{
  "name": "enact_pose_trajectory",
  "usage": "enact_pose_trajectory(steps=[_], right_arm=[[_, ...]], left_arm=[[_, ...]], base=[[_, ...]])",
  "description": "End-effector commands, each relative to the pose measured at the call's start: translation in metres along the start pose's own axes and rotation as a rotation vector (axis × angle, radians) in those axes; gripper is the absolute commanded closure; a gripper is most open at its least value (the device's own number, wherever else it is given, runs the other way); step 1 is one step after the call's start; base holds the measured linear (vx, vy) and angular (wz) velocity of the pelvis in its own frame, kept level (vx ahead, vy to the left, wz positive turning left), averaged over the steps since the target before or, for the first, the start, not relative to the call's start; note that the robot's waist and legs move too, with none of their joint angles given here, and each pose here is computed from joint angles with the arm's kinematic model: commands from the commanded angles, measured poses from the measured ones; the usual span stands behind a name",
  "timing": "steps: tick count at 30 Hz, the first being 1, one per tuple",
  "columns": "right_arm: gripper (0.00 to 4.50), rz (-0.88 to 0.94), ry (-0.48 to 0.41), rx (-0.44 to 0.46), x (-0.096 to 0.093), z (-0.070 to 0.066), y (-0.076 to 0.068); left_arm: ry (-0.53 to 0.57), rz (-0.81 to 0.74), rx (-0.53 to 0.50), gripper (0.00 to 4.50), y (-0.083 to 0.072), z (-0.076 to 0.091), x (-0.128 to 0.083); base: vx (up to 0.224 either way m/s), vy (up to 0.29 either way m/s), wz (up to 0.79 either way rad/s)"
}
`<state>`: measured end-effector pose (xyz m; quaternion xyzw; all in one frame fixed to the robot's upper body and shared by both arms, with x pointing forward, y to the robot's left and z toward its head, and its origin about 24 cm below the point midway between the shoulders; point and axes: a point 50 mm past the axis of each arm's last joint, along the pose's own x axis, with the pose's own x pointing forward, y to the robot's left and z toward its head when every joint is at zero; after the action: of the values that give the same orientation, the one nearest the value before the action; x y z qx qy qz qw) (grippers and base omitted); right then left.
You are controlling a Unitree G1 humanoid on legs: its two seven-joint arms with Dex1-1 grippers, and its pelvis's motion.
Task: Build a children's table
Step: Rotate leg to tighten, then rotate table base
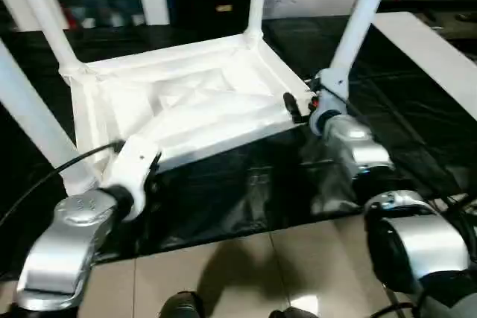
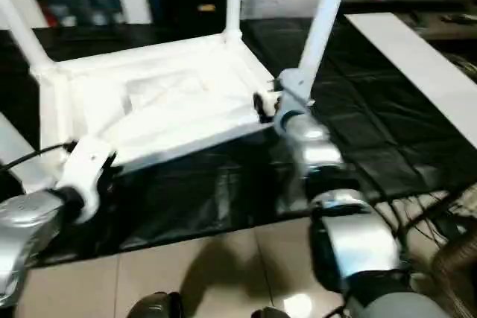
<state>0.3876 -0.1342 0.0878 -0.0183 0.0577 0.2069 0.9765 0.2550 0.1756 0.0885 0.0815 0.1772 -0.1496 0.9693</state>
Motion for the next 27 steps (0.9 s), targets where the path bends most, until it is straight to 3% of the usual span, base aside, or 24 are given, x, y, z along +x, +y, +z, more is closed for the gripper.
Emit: enact_pose_trajectory(steps=[1, 6, 11, 18, 27], right_arm=[[0.0, 0.093, -0.046, 0.035, -0.005, 0.0, 0.01], [0.0, 0.275, -0.114, 0.143, -0.028, -0.006, 0.032], [0.0, 0.403, -0.127, 0.131, -0.052, -0.013, 0.051], [0.0, 0.601, -0.047, 0.158, -0.083, -0.019, 0.081], [0.0, 0.684, 0.0, 0.142, -0.095, -0.022, 0.099]], left_arm=[[-0.062, 0.089, -0.054, 2.11, 0.002, -0.002, -0.008], [-0.152, 0.237, -0.079, 2.11, -0.002, -0.014, -0.029], [-0.146, 0.423, -0.106, 2.11, 0.004, -0.032, -0.053], [-0.145, 0.667, -0.207, 2.11, 0.006, -0.046, -0.078], [-0.152, 0.733, -0.239, 2.11, 0.008, -0.048, -0.078]], base=[[0.0, 0.0, 0.0], [0.0, 0.0, 0.0], [0.0, 0.0, 0.0], [0.0, 0.0, 0.0], [0.0, 0.0, 0.0]])
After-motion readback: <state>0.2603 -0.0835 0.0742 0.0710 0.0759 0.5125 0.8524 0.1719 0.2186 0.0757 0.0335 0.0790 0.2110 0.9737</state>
